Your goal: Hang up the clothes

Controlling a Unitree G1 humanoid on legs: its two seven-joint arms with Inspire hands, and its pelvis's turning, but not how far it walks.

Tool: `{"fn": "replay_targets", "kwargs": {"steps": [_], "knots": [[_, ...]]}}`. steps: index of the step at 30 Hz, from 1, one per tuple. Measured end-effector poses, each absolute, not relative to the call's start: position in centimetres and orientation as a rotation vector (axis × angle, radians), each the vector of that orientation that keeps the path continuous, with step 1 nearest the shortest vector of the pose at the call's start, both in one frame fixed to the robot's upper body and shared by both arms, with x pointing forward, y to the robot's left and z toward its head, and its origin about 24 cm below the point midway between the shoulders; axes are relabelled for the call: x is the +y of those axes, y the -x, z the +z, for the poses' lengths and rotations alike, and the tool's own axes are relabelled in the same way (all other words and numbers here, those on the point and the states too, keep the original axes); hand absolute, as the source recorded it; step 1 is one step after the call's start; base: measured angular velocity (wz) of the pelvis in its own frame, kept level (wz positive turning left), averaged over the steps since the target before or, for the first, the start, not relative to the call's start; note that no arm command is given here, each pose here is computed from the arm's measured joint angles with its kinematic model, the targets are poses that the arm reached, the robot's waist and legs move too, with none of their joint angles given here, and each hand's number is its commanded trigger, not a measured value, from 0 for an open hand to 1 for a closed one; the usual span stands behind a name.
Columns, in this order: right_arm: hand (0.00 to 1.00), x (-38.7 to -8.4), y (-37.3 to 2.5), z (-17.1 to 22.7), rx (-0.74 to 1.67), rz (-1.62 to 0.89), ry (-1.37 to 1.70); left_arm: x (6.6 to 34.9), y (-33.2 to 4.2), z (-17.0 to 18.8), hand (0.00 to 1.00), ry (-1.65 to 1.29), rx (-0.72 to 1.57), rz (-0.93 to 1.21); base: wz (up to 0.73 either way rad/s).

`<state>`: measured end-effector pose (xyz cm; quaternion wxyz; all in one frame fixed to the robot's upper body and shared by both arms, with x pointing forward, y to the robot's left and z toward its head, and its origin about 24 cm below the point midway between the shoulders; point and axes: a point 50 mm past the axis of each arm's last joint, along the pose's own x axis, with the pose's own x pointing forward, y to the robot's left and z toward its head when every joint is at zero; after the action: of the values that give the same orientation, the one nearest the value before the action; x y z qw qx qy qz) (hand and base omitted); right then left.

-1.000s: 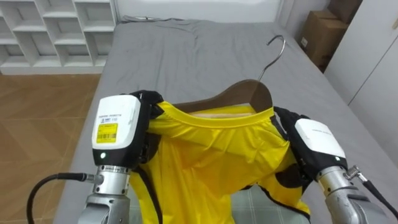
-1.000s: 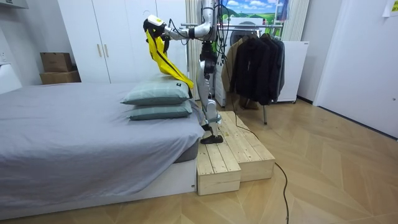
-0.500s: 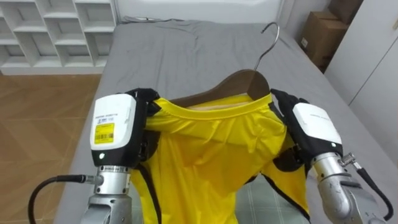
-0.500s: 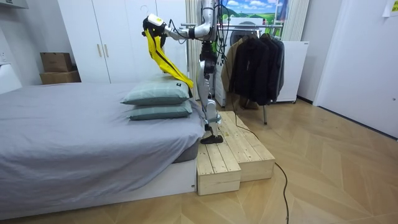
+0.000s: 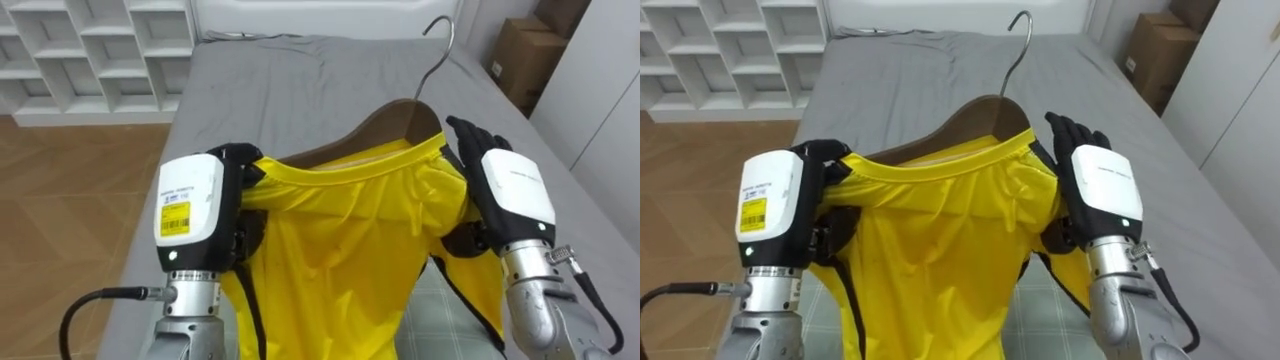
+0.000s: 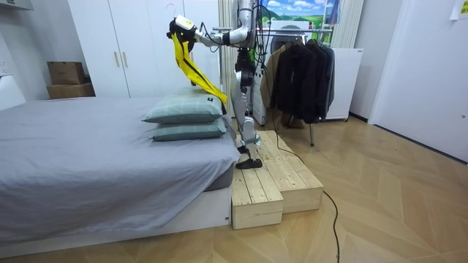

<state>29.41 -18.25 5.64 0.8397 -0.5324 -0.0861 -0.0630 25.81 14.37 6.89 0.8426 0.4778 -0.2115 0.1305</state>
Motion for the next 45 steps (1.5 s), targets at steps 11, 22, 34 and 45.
{"fn": "replay_targets", "kwargs": {"steps": [11,22,34,45], "knots": [[0.00,-16.9,-29.2,5.4,-0.220,-0.167,1.078,14.1,-25.8,6.7,1.00,-1.012,-0.429,0.273,0.00],[1.00,-16.5,-29.2,5.4,-0.220,-0.172,1.055,13.9,-25.7,6.5,1.00,-0.991,-0.413,0.265,0.00],[1.00,-16.9,-29.2,5.4,-0.209,-0.209,1.007,14.0,-25.8,6.4,1.00,-0.941,-0.389,0.278,0.00],[1.00,-16.5,-29.2,5.3,-0.216,-0.192,1.007,14.6,-25.9,6.4,1.00,-0.926,-0.355,0.309,0.00]]}}
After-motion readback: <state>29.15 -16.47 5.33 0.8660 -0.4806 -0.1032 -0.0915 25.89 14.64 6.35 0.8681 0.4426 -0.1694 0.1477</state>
